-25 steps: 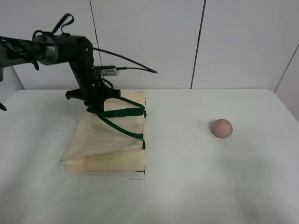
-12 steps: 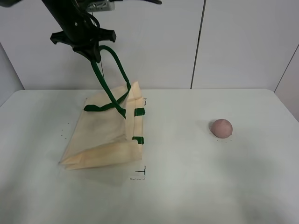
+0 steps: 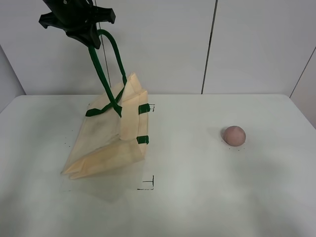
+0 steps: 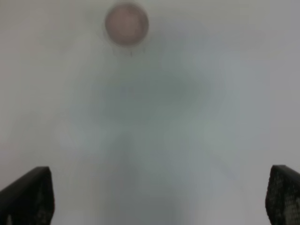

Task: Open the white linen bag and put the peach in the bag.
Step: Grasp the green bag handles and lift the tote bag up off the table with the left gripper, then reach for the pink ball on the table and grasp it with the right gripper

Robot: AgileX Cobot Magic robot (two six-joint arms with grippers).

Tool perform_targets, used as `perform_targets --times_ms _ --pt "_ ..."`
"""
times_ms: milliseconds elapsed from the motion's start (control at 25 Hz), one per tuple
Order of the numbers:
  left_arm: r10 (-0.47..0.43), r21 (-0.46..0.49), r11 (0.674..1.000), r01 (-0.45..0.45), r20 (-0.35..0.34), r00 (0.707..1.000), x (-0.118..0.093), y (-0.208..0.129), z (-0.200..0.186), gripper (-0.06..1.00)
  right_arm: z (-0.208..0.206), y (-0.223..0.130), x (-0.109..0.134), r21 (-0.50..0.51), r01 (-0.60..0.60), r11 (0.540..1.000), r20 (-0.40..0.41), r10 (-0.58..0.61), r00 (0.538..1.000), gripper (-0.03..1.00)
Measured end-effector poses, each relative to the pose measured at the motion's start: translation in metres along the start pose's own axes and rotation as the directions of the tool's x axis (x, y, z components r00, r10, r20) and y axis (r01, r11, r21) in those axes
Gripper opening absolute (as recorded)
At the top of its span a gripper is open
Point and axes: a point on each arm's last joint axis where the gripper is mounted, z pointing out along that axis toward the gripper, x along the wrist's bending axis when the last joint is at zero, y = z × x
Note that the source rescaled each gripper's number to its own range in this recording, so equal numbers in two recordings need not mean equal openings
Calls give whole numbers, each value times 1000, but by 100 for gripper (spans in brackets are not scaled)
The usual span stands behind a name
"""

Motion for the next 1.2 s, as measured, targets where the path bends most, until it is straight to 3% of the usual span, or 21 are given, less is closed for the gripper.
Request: perform_targets --times_ms 120,360,680,960,1200 --pt "1 -13 1000 -1 2 1000 0 1 -7 0 25 36 1 119 -8 993 -11 10 1000 100" --pt "4 -34 999 -4 5 1000 0 2 -17 0 120 110 2 330 -9 944 -14 15 1000 100" --pt "5 -34 999 -5 5 1000 0 2 -17 0 260 183 6 452 49 891 -46 -31 998 100" --pt "5 -34 999 -5 5 1000 0 2 -17 0 333 172 34 526 115 842 -102 -72 992 100" --pt "5 -34 999 -5 5 1000 0 2 -17 0 369 145 32 581 104 807 -92 -63 994 100"
